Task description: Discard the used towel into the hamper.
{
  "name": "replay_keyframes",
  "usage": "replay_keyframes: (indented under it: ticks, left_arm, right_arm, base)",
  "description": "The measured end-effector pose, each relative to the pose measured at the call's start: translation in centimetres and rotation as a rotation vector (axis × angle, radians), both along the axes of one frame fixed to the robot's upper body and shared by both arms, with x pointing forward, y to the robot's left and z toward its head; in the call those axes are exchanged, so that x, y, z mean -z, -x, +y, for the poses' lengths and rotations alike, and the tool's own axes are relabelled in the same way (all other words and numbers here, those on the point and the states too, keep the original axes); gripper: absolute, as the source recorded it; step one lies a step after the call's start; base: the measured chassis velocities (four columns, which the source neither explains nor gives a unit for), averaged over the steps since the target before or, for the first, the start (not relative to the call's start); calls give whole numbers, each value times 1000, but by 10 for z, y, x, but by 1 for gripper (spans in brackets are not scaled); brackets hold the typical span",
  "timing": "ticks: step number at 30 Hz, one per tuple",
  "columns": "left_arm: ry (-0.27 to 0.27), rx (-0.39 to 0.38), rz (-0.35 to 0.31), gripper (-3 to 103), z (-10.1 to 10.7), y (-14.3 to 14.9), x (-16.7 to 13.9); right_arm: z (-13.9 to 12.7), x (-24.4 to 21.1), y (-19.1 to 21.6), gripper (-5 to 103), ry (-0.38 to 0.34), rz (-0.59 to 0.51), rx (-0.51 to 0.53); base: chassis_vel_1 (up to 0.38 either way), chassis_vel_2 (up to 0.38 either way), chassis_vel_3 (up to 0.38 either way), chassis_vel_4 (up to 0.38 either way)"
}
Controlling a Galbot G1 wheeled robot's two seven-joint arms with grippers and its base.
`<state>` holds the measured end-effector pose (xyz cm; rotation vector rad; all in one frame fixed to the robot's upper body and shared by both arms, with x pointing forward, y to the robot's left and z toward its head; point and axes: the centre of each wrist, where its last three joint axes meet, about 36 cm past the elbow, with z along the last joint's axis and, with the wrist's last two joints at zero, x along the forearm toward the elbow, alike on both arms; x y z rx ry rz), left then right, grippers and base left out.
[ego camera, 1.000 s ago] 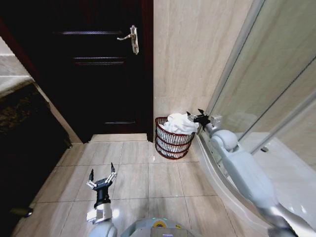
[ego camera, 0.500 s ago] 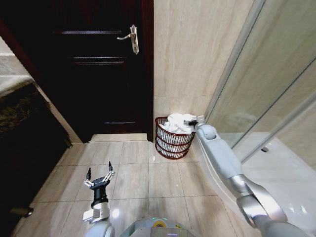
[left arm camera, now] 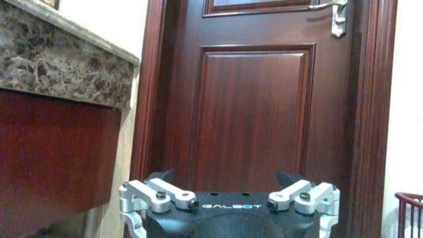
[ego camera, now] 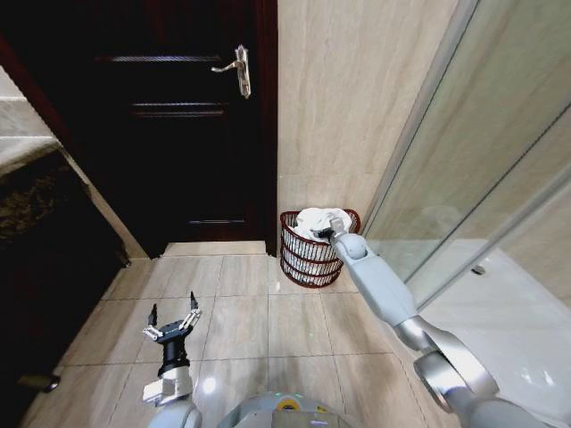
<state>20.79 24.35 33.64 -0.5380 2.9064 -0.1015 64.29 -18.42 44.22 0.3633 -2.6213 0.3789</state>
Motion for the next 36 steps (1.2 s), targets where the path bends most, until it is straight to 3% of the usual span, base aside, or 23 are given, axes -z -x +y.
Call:
replay_keyframes:
  ticks: [11, 15, 23, 29, 36]
  left_arm:
    - [-3, -3, 1, 100, -3, 2, 3]
    - [-2, -3, -1, 100, -4, 2, 2]
    - [5, 8, -9, 100, -7, -1, 2]
    - [7, 9, -6, 100, -7, -1, 3]
    - [0, 0, 2, 100, -3, -1, 6]
  right_arm:
    - [34, 14, -1, 100, -95, 71, -38]
    - [28, 17, 1, 100, -96, 51, -15]
    - [-21, -35, 23, 100, -92, -54, 69]
    - [-26, -67, 32, 100, -115, -123, 57]
    - [-5, -95, 8, 100, -153, -165, 45]
  base:
    - [0, 0, 0, 0]
    - [0, 0, 0, 0]
    - [0, 0, 0, 0]
    - [0, 0, 0, 0]
    - [0, 0, 0, 0]
